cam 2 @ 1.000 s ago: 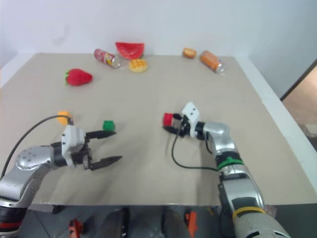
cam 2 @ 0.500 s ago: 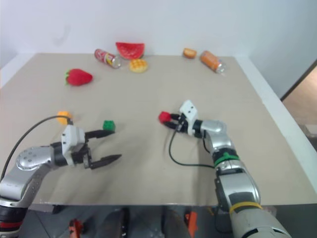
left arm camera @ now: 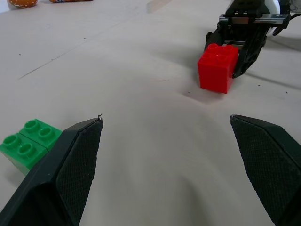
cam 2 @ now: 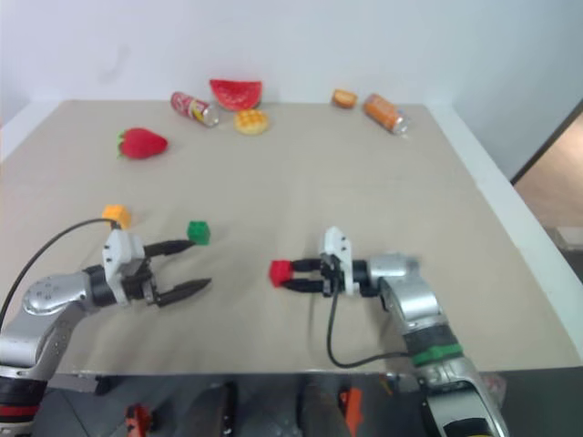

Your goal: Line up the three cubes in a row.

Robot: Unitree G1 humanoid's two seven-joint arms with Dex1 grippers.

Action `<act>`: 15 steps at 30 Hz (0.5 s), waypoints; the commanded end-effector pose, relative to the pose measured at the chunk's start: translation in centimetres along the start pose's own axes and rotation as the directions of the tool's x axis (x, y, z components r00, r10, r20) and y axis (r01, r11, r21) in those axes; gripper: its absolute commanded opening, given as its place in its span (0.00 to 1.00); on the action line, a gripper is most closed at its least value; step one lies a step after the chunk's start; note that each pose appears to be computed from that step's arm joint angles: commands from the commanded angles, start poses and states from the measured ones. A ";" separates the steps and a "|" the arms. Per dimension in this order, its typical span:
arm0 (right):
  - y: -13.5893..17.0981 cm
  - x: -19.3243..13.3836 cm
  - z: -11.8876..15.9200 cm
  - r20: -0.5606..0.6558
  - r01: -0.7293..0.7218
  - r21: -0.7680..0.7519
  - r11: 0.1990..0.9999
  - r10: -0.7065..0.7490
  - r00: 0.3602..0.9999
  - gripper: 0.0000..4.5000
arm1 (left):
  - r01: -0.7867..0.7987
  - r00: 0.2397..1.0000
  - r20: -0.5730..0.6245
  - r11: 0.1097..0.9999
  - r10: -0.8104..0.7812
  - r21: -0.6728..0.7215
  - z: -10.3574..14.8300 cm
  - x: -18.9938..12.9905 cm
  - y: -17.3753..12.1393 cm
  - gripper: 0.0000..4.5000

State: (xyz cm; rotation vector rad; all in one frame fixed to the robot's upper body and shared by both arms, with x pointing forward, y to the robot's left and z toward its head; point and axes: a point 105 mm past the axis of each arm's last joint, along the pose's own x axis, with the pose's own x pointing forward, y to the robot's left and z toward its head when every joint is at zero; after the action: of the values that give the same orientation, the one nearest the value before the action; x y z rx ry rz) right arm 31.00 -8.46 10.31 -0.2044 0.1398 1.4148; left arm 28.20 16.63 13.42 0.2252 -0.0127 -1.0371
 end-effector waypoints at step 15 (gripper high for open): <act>-2.9 -6.3 -1.5 -0.125 0.104 -0.045 0.994 -0.109 0.986 0.27 | -0.030 0.999 0.032 0.999 0.030 0.020 1.1 -1.0 0.0 1.00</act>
State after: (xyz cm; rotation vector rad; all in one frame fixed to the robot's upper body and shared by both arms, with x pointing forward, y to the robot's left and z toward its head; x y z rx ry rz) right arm 32.36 -13.53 10.23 -0.3114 0.1840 1.3630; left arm 27.75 17.35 13.26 0.2034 -0.0091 -1.0088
